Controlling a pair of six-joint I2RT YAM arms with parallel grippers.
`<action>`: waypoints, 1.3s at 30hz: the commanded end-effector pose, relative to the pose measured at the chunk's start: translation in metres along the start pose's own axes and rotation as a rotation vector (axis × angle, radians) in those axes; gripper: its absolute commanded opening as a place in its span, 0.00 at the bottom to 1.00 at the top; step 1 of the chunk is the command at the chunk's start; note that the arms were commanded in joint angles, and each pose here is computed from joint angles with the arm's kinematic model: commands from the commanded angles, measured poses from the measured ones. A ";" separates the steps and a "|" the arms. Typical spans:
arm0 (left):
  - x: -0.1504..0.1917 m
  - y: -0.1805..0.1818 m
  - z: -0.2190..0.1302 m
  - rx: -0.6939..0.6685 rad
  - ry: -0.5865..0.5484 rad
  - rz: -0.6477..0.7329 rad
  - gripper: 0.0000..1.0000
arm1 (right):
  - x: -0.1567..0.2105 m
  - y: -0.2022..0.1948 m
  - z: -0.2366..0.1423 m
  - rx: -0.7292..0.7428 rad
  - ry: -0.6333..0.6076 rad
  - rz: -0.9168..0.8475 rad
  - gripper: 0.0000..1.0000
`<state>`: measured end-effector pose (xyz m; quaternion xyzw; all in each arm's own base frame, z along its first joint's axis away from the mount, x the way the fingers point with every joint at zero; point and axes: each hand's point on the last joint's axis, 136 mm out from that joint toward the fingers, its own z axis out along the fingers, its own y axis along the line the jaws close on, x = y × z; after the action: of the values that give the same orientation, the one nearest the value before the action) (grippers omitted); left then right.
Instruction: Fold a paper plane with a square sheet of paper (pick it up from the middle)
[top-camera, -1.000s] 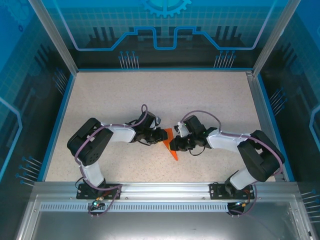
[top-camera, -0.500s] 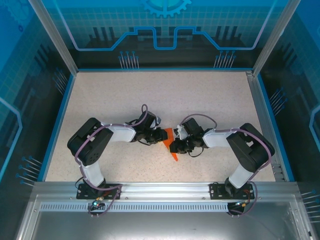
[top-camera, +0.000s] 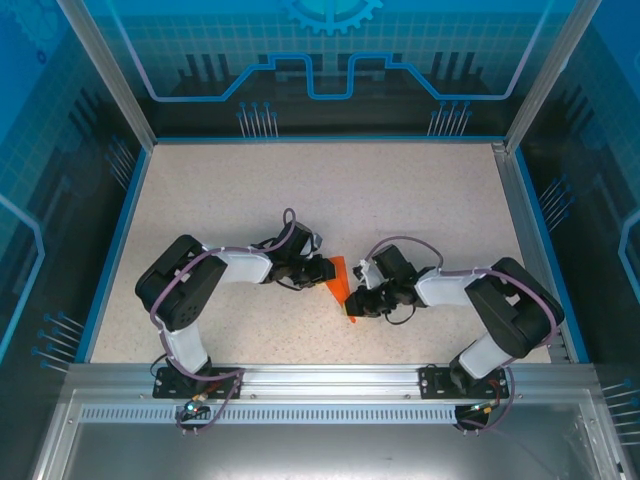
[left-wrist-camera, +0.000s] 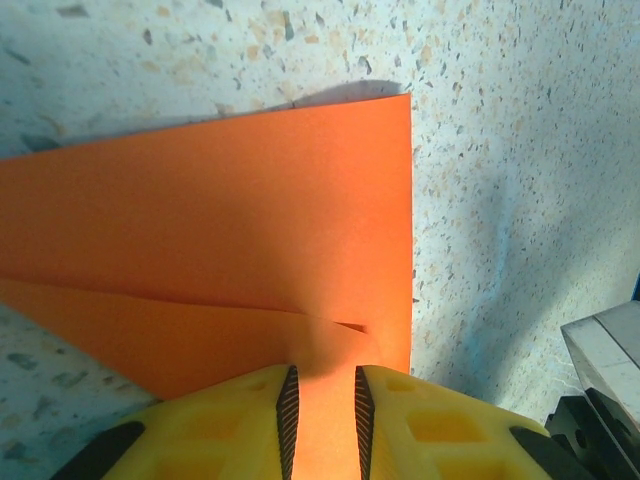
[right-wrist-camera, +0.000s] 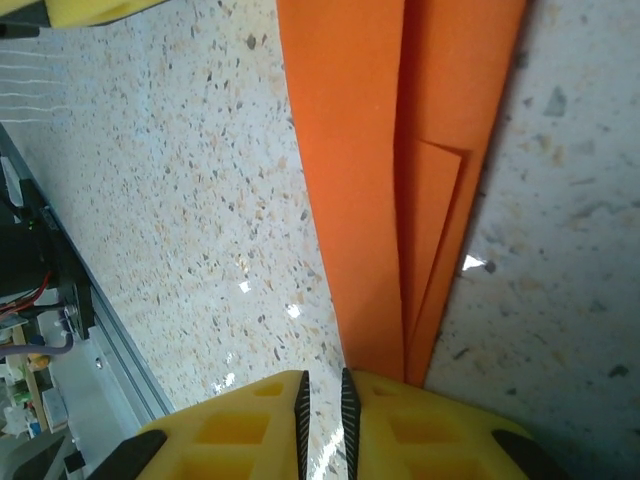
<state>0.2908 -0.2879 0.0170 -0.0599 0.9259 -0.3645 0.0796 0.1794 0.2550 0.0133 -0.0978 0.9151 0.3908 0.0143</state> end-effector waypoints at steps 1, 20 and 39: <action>0.014 0.035 0.011 -0.122 0.040 -0.046 0.26 | 0.040 -0.023 0.001 0.077 0.109 0.063 0.19; 0.019 0.039 0.019 -0.091 0.062 -0.031 0.26 | 0.027 -0.040 -0.005 0.258 0.116 0.127 0.20; 0.026 0.045 0.022 -0.107 0.099 -0.036 0.26 | 0.028 -0.037 0.003 0.233 0.155 0.155 0.21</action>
<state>0.2909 -0.2917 0.0166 -0.0543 0.9201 -0.3815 0.0702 0.1810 0.2473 0.0093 -0.0763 0.9408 0.3297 -0.0213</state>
